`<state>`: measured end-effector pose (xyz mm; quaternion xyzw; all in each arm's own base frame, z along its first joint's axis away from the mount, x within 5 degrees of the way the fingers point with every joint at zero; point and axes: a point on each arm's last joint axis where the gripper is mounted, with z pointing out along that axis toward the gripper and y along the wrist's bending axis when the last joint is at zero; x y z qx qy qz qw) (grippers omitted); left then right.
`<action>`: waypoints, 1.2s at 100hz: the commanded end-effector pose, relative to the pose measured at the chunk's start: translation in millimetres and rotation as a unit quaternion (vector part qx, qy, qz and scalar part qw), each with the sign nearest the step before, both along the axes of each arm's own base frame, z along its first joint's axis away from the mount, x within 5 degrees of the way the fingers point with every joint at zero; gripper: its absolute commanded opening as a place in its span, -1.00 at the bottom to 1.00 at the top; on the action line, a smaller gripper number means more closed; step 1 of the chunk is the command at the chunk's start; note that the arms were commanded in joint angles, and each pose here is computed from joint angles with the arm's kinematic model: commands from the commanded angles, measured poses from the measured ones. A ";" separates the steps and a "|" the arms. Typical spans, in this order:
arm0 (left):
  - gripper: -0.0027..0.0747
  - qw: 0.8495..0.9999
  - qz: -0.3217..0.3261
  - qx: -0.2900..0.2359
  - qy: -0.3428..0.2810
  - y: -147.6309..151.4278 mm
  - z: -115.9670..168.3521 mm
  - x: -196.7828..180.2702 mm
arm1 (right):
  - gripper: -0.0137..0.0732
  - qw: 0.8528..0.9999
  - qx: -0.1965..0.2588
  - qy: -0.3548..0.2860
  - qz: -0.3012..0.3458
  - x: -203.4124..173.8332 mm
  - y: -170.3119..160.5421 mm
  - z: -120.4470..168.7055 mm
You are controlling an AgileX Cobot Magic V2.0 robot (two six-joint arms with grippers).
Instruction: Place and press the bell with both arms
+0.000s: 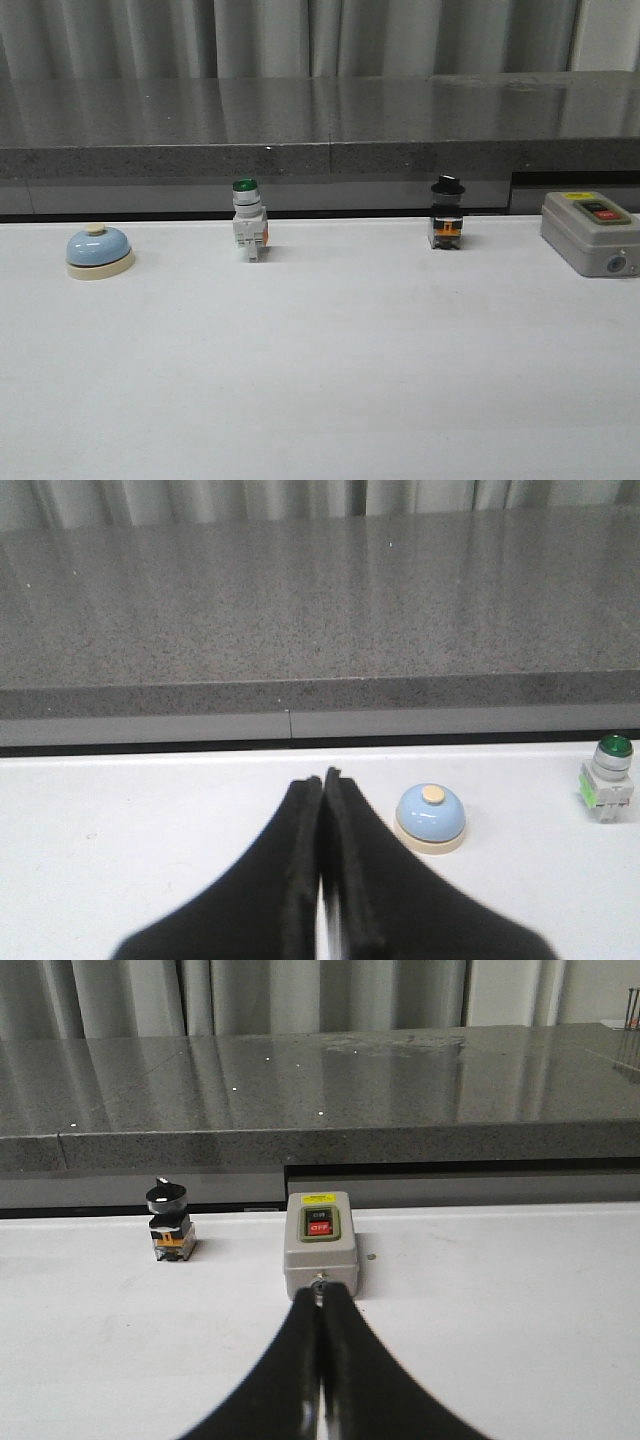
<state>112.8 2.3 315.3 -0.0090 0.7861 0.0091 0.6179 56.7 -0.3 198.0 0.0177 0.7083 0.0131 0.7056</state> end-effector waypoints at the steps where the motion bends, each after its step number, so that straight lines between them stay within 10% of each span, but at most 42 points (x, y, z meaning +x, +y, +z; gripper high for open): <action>1: -0.98 1.000 -0.006 -0.004 -0.022 -1.5 21.3 21.1 | -0.83 0.999 -0.006 -0.053 -0.002 -2.4 -0.3 12.6; 22: -0.76 1.000 -0.006 -0.004 0.025 -1.9 27.0 66.2 | -0.83 0.999 -0.006 -0.053 -0.002 -2.4 -0.3 12.6; 55: 0.87 0.995 -0.006 -0.010 0.098 -3.0 15.9 128.6 | -0.83 0.999 -0.006 -0.053 -0.002 -2.4 -0.3 12.6; 120: 0.72 0.928 -0.069 -0.039 0.363 -67.3 -24.0 247.2 | -0.83 0.999 -0.006 -0.053 -0.002 -2.4 -0.3 12.6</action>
